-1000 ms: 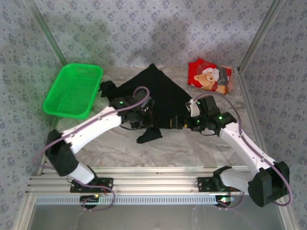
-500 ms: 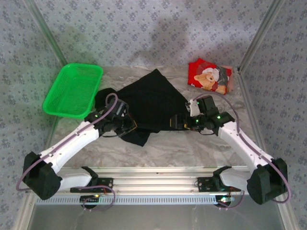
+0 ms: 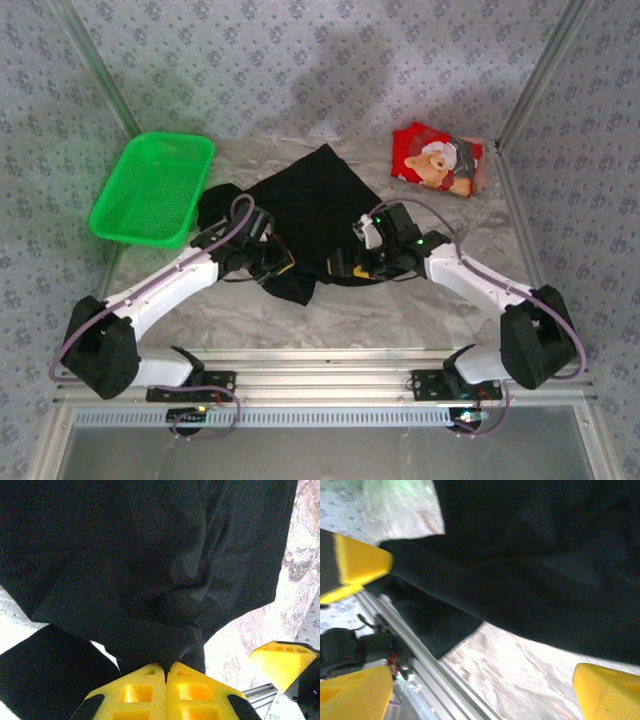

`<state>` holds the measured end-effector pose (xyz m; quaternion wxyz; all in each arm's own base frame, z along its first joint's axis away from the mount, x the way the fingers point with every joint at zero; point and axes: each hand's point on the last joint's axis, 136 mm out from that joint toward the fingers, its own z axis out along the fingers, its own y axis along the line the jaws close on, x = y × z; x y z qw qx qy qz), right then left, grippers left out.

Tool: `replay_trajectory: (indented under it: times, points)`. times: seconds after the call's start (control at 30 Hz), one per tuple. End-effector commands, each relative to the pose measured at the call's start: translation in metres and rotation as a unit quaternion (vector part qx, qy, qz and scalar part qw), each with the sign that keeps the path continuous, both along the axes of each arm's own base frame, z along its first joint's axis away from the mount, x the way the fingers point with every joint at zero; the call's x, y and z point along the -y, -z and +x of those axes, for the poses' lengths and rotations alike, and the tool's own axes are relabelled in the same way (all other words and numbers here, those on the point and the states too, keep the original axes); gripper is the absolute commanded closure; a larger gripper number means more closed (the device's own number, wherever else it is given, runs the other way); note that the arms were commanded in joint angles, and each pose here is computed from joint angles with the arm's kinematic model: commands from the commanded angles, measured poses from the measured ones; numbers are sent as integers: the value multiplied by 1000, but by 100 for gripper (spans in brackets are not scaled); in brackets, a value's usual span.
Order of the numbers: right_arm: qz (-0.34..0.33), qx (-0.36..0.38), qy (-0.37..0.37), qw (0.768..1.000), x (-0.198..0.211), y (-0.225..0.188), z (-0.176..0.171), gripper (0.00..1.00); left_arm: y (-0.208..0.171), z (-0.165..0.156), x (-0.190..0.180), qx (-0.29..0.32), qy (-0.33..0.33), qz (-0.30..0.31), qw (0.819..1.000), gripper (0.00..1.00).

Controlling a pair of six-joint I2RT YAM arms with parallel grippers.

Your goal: Fold and stack the t-shirts

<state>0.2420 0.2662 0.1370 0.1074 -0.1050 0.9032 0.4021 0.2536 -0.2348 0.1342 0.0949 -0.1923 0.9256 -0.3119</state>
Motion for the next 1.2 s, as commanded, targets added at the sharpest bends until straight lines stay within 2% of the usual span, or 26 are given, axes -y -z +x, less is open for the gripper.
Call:
replay_trajectory:
  times: [0.0, 0.2, 0.33, 0.5, 0.67, 0.97, 1.17]
  points:
    - [70, -48, -8, 996, -36, -9, 9, 9, -2, 3, 7, 9, 10, -17, 1000, 100]
    - [105, -147, -12, 983, -74, 1, 9, 19, -3, 4, 4, 12, -3, -22, 1000, 100]
    - [126, -171, -19, 977, -90, -3, 3, 19, 0, 2, 1, 11, -17, -27, 999, 100]
    - [113, -200, -54, 972, -109, 0, -19, 21, 3, 2, -7, 16, -41, -25, 999, 100]
    - [62, -213, -62, 973, -99, 12, -36, 26, 3, 3, -11, 18, -58, -30, 998, 100]
    - [35, -252, -71, 965, -102, 32, -54, 35, 1, 5, -16, 23, -97, -64, 993, 100]
    - [38, -235, -14, 971, -101, 41, -25, 36, -14, 2, -9, 34, -112, -105, 988, 100]
